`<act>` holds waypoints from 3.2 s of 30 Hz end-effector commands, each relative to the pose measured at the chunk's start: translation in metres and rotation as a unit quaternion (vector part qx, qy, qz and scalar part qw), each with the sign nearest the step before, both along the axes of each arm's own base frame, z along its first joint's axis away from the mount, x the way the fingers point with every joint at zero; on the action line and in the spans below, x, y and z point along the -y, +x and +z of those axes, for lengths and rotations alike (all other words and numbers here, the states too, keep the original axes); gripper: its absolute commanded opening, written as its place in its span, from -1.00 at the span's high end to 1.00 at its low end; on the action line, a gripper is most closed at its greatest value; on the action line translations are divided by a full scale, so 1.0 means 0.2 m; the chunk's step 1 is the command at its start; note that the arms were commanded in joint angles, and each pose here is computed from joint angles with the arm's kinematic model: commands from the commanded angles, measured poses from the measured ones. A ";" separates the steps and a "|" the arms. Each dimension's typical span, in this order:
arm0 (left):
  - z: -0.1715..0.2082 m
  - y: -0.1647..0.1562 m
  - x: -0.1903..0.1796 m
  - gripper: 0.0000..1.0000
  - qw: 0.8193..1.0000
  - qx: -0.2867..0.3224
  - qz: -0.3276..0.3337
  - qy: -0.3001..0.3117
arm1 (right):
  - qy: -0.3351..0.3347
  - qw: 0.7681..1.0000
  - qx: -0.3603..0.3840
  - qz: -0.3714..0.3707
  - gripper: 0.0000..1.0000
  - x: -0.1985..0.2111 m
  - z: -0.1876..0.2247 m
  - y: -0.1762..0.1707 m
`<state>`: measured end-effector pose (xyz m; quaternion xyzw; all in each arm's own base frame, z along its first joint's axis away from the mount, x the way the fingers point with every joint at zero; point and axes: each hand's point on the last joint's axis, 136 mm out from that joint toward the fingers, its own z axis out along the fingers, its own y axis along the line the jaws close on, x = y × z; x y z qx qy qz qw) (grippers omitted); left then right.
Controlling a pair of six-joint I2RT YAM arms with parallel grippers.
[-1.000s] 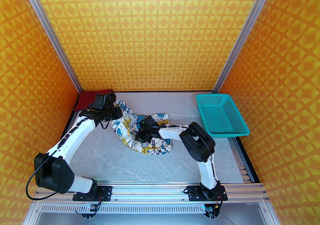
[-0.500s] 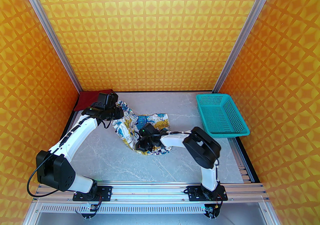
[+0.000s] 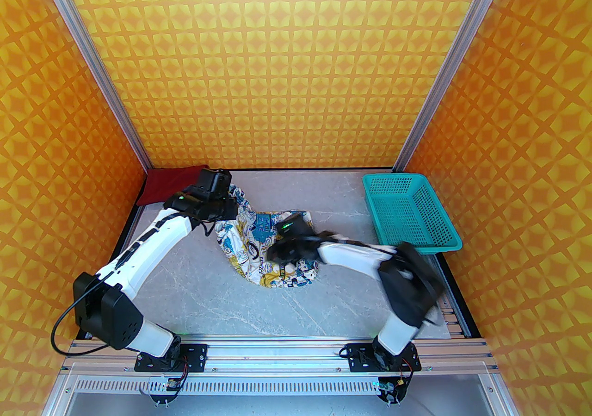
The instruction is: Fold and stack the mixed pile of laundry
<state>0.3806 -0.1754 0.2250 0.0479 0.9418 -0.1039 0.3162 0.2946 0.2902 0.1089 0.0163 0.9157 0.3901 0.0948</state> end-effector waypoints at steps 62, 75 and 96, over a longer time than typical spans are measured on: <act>-0.17 -0.36 0.69 0.09 0.984 -0.006 -0.019 -0.180 | -0.114 0.986 0.092 -0.077 0.19 0.67 0.01 -0.07; -0.71 -0.42 0.26 0.12 0.982 -0.102 0.049 -0.150 | -0.212 0.976 0.032 -0.029 0.27 0.54 -0.32 0.08; -0.71 -0.55 -0.03 0.00 0.984 -0.114 0.052 -0.125 | -0.300 0.862 0.327 0.243 -0.18 0.11 0.08 -0.16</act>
